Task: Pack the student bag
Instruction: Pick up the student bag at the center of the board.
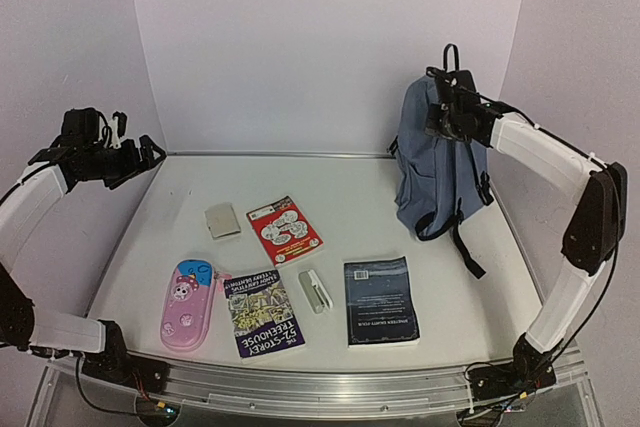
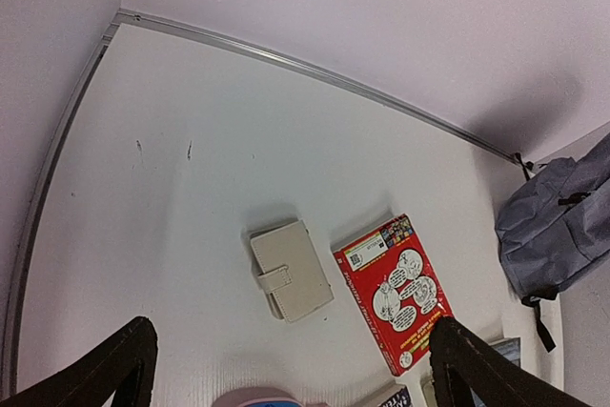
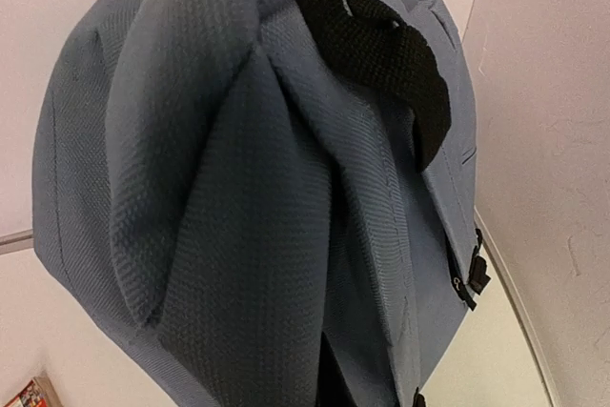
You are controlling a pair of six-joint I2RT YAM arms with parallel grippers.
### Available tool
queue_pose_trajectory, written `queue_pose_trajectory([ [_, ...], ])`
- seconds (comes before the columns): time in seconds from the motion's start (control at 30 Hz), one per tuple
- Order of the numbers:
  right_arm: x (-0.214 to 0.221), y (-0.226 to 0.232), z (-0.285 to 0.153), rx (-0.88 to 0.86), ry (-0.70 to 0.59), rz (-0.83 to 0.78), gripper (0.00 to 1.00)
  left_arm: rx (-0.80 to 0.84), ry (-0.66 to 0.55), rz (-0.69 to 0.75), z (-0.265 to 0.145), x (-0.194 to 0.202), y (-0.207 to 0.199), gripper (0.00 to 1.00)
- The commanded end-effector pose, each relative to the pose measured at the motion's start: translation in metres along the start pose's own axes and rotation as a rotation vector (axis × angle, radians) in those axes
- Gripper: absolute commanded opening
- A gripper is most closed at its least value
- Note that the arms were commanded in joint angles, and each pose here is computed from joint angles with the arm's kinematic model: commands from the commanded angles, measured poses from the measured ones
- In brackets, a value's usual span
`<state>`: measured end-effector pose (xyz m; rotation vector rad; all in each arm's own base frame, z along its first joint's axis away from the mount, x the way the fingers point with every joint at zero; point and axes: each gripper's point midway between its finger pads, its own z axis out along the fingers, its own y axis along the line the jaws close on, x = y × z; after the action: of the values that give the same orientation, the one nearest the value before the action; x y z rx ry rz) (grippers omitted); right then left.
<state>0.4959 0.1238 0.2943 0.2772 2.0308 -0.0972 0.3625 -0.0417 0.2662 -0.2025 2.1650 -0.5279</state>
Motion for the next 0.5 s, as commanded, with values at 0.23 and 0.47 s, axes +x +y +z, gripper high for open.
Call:
queue_pose_trajectory([
  [0.23, -0.123, 0.043, -0.131, -0.475, -0.344, -0.173, 0.0, 0.127, -0.017, 0.066, -0.007, -0.005, -0.026, 1.0],
  [0.47, -0.143, 0.062, -0.254, -0.906, -0.503, -0.298, 0.0, 0.258, -0.024, 0.136, -0.015, 0.001, -0.054, 1.0],
])
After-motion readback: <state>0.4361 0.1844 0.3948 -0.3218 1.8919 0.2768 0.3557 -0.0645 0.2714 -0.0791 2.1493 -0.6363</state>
